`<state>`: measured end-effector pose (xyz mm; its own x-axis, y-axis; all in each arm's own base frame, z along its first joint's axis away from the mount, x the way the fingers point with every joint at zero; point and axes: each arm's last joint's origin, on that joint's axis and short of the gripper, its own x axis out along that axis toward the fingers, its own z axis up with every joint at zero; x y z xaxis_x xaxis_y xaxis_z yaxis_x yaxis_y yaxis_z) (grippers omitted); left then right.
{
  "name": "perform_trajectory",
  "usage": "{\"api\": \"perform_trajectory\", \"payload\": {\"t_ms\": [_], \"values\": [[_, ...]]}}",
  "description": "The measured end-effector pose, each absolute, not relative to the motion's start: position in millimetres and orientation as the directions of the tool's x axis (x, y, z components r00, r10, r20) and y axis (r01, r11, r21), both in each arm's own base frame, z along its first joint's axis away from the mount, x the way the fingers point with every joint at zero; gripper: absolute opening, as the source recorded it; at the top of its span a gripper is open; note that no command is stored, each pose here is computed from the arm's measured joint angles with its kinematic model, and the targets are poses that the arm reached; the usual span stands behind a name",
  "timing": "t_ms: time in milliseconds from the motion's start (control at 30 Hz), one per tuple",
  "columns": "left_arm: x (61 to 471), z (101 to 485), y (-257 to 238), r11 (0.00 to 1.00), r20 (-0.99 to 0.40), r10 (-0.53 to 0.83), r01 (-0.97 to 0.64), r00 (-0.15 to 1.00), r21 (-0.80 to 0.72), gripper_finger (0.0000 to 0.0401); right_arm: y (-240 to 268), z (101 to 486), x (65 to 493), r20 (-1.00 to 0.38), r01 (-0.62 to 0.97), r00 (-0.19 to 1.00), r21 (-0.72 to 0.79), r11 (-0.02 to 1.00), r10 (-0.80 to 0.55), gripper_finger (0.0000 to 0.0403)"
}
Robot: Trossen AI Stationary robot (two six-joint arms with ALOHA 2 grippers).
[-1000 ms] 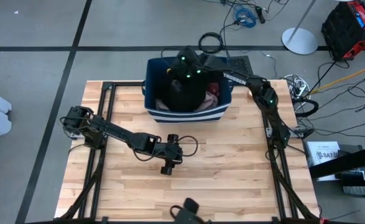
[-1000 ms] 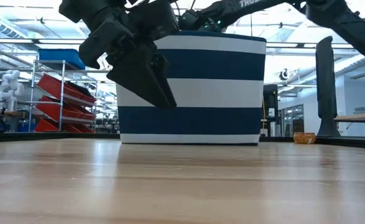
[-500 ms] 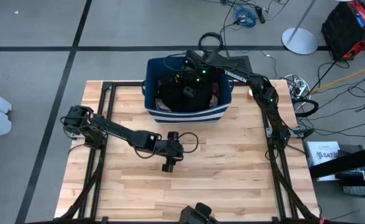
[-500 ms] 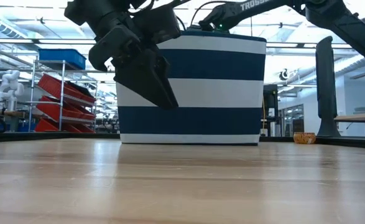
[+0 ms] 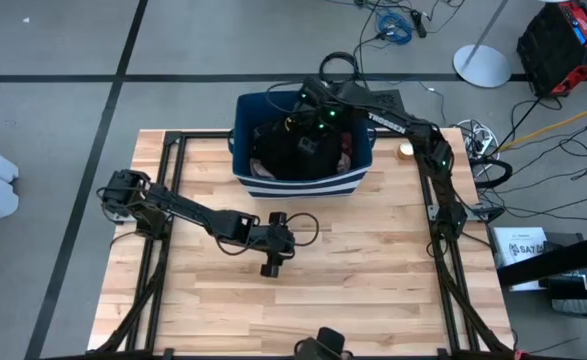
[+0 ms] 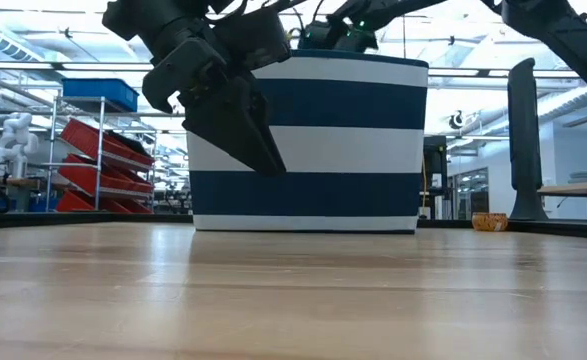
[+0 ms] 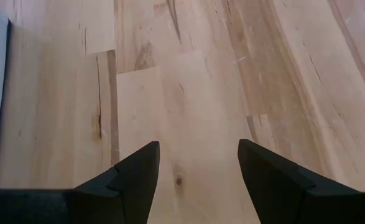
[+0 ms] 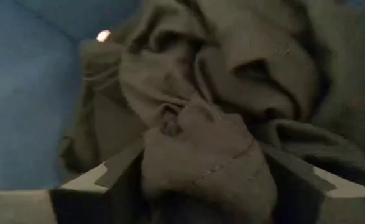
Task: Sort clothes
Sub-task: Put the black hoodie into the blue laundry organizer, then return to Home Position
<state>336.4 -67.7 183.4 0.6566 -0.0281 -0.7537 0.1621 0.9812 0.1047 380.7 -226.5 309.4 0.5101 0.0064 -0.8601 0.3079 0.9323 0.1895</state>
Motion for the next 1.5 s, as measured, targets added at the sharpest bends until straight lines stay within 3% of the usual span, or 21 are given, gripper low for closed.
{"api": "perform_trajectory", "payload": {"t_ms": [500, 700, 933, 1233, 1500], "values": [[336.9, 184.8, -68.5, 0.981, -0.751, -0.030, 0.162, 0.659, 0.104, 0.0228, -194.5, 404.8, 329.9, -0.722, 0.267, 0.686, 0.137, 0.954, -0.089, 0.0278], [336.2, 209.4, -67.3, 0.983, -0.695, -0.017, 0.138, 0.719, 0.119, 0.0228, -173.1, 447.7, 295.4, -0.638, 0.275, 0.759, 0.131, 0.953, -0.131, 0.0279], [322.6, 255.6, -64.4, 0.988, -0.561, -0.028, 0.108, 0.828, 0.111, 0.0228, -140.2, 480.9, 254.7, -0.598, 0.246, 0.791, 0.118, 0.962, -0.129, 0.0279], [291.9, 320.2, -57.6, 0.992, -0.308, -0.029, 0.066, 0.951, 0.110, 0.0228, -84.8, 501.7, 218.0, -0.602, 0.134, 0.798, 0.133, 0.982, -0.028, 0.0275], [255.1, 363.6, -46.1, 0.988, -0.131, 0.085, -0.067, 0.988, 0.138, 0.0228, -43.0, 520.1, 186.6, -0.520, 0.006, 0.852, 0.118, 0.993, 0.057, 0.0275]]}}
